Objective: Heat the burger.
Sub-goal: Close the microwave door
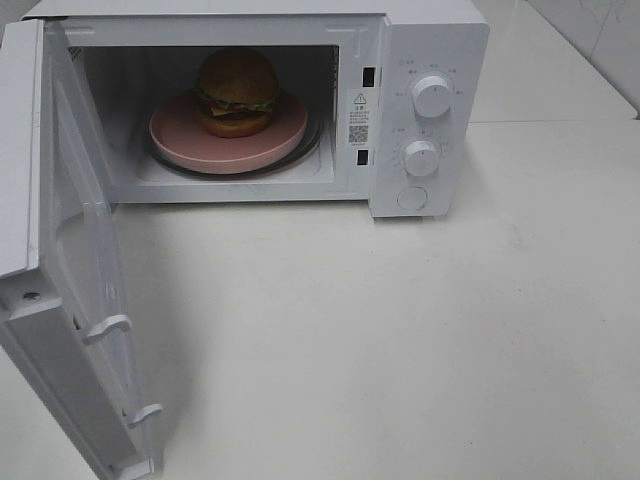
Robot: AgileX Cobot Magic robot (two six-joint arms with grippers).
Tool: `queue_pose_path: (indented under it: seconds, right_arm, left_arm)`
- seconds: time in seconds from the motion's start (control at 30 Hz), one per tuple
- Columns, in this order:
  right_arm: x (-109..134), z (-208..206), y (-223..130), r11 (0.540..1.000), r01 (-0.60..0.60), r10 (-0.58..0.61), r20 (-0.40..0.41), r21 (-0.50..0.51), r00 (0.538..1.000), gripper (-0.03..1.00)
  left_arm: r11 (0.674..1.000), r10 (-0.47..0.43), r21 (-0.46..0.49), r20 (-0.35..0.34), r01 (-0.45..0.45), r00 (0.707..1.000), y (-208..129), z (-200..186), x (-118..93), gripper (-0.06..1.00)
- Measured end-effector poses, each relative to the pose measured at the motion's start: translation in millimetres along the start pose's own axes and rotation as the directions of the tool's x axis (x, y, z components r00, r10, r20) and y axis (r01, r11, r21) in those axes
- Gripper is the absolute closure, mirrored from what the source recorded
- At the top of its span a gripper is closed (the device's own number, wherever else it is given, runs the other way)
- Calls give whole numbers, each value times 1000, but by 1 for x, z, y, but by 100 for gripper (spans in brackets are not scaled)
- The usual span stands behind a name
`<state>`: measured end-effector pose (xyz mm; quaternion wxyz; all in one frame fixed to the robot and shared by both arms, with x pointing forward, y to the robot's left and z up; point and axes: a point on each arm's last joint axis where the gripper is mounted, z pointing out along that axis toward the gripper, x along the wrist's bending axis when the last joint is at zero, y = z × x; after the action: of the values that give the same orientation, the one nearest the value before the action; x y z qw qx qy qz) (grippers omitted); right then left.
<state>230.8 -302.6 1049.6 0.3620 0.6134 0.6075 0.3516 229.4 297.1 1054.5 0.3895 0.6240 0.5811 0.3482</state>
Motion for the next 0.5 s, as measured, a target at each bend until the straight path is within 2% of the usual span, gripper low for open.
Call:
queue_pose_path:
  seconds: [0.5]
  right_arm:
    - [0,0,0,1000,6,-6,0,-1,1000,21]
  left_arm:
    - [1000,0,0,0,0,1000,0,0,0,-4]
